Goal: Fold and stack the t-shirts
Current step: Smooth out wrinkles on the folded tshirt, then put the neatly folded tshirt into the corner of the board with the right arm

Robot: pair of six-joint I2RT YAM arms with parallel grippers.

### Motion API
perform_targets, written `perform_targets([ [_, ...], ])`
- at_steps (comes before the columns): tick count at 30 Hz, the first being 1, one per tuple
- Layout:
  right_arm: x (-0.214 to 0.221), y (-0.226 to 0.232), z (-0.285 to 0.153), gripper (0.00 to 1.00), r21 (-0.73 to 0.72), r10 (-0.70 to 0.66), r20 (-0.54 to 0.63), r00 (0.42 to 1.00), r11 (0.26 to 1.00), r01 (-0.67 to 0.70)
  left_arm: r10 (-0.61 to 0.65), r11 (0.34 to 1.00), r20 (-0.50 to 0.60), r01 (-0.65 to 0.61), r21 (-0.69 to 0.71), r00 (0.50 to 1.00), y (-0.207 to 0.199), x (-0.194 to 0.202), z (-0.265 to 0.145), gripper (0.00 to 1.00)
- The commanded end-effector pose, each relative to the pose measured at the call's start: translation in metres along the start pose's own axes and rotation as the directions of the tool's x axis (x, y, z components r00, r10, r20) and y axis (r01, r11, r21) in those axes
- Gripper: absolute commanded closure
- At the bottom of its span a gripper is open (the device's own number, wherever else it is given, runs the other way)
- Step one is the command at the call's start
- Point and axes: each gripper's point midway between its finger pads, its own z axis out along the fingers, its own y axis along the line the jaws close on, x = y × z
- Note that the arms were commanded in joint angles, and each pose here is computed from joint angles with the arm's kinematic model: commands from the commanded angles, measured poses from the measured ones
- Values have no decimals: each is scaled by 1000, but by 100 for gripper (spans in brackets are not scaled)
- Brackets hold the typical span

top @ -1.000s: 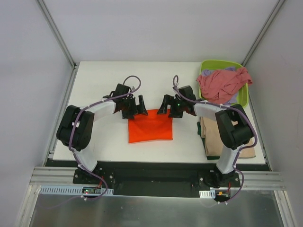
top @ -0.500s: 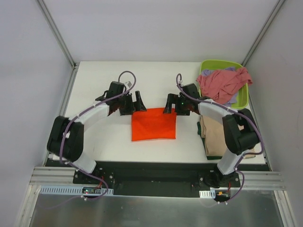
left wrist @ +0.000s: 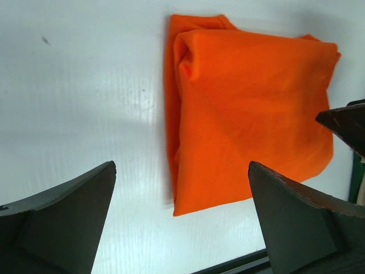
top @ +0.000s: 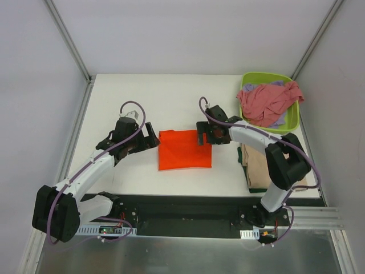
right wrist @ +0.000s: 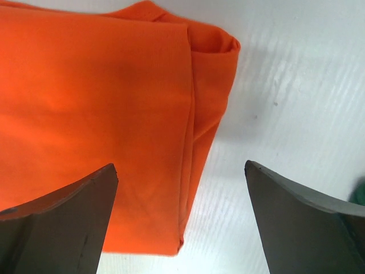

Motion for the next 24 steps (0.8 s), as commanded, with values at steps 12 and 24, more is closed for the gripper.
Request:
perform_targets([
  [12,10,14,45,6,154,123,-92,988,982,-108,-39,999,-35,38,-20,999,6,10,0,1],
  [24,17,36,44,71,150,53,-39,998,988,-46,-30,999,-3,30,-26,1000,9,7,-8,1],
])
